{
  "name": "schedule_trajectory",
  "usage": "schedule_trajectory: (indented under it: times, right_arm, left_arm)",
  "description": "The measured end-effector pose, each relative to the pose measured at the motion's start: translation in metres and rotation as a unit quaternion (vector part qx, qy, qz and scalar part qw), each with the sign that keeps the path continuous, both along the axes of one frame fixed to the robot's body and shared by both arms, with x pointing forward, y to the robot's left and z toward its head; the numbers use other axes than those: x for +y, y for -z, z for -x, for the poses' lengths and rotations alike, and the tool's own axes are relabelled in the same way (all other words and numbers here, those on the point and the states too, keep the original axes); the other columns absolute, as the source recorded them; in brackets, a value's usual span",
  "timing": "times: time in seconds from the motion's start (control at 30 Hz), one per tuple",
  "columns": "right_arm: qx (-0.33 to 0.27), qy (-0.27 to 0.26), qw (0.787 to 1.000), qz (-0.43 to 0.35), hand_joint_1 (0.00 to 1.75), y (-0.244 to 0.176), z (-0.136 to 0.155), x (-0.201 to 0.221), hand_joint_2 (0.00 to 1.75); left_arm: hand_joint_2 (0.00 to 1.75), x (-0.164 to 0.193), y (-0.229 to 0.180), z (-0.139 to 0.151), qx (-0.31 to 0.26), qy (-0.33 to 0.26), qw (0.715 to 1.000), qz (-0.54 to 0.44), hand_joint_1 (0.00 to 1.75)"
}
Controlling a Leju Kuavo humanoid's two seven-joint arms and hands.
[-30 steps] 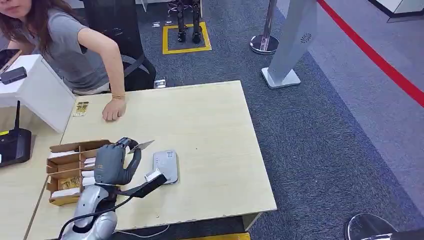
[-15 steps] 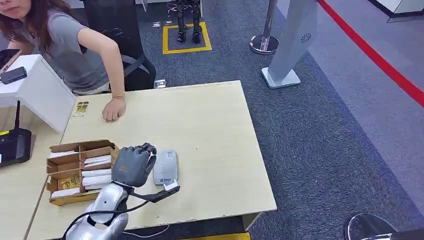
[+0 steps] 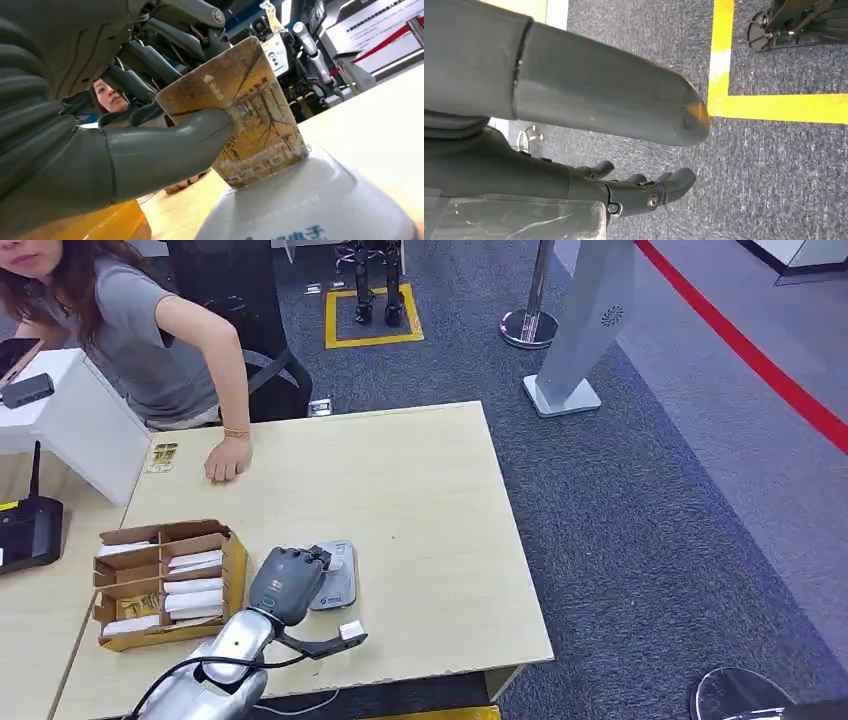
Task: Pass the card to the sensor for recognition and then transmit it.
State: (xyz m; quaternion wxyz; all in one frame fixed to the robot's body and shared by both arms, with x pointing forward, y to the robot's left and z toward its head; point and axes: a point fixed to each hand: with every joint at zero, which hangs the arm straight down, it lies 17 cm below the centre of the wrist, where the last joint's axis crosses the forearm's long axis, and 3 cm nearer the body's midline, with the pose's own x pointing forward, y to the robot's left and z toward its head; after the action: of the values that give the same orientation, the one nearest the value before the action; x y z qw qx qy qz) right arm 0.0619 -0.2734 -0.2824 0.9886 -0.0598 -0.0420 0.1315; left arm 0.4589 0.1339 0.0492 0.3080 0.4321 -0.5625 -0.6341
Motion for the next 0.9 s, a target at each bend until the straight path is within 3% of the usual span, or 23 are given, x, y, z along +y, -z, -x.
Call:
schedule_trajectory:
  times: [0.27, 0.53, 0.7, 0.9]
  right_arm:
    - [0.0, -0.001, 1.0, 0.001, 0.0, 0.0, 0.0, 0.0, 0.0]
    - [0.0, 0.001, 1.0, 0.001, 0.0, 0.0, 0.0, -0.001, 0.0]
    - [-0.001, 0.002, 1.0, 0.001, 0.0, 0.0, 0.0, -0.001, 0.0]
    - [-0.001, 0.006, 1.0, 0.002, 0.0, 0.0, 0.0, -0.001, 0.0]
  left_arm:
    - [1.75, -0.003, 0.011, -0.002, 0.012, 0.002, 1.0, -0.011, 1.75]
    - [1.75, -0.003, -0.001, -0.006, -0.018, -0.004, 1.0, -0.004, 1.75]
    - [1.75, 0.0, -0.021, -0.009, -0.051, -0.007, 0.999, 0.005, 1.75]
    - [1.75, 0.011, -0.075, -0.015, -0.127, -0.008, 0.991, 0.029, 1.75]
